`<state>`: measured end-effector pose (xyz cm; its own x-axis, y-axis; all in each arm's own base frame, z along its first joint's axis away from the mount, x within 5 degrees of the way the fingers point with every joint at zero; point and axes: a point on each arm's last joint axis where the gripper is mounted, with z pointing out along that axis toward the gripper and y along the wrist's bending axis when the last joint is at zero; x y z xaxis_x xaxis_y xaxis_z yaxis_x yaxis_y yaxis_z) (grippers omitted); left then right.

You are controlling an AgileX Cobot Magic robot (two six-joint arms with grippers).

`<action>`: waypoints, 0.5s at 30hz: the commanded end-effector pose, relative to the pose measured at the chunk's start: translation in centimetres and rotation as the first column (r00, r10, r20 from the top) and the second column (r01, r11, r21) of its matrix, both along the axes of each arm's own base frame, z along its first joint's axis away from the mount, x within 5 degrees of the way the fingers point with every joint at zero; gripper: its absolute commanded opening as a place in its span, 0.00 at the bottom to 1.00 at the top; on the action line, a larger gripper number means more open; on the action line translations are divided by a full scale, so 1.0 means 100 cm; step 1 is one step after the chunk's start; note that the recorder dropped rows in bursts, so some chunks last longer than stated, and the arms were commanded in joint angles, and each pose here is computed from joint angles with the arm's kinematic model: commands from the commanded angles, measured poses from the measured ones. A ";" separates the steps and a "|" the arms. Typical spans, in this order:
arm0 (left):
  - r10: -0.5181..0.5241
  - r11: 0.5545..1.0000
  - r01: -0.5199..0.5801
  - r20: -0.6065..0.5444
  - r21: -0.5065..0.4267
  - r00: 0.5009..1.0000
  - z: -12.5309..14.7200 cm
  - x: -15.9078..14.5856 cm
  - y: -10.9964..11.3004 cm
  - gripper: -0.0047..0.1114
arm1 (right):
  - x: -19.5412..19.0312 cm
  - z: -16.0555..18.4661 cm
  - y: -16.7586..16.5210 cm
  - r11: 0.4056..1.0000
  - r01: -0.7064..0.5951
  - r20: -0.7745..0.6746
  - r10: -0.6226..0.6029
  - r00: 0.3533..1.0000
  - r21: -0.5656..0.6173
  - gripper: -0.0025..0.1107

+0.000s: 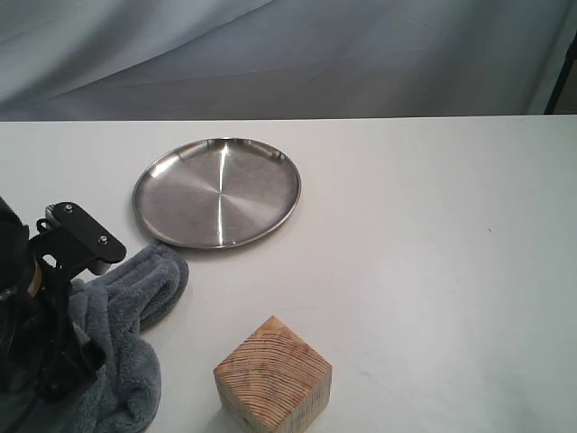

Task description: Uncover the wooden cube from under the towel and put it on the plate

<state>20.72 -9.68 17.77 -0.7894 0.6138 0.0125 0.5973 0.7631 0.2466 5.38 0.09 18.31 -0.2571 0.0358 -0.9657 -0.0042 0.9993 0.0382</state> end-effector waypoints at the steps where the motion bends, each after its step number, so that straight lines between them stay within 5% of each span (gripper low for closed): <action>1: 0.000 0.999 0.001 -0.031 0.047 1.000 0.000 -0.002 0.004 0.94 | 0.000 -0.001 0.000 1.000 0.002 0.005 -0.002 1.000 -0.007 0.02; 9: 0.033 0.991 -0.028 -0.036 0.133 0.999 0.024 0.009 0.005 0.94 | 0.000 -0.001 0.000 1.000 0.001 0.005 -0.001 1.000 -0.009 0.02; 15: 0.105 0.991 -0.105 0.008 0.082 0.994 0.048 0.020 -0.004 0.94 | 0.000 -0.001 0.000 1.000 0.001 0.005 -0.001 1.000 -0.009 0.02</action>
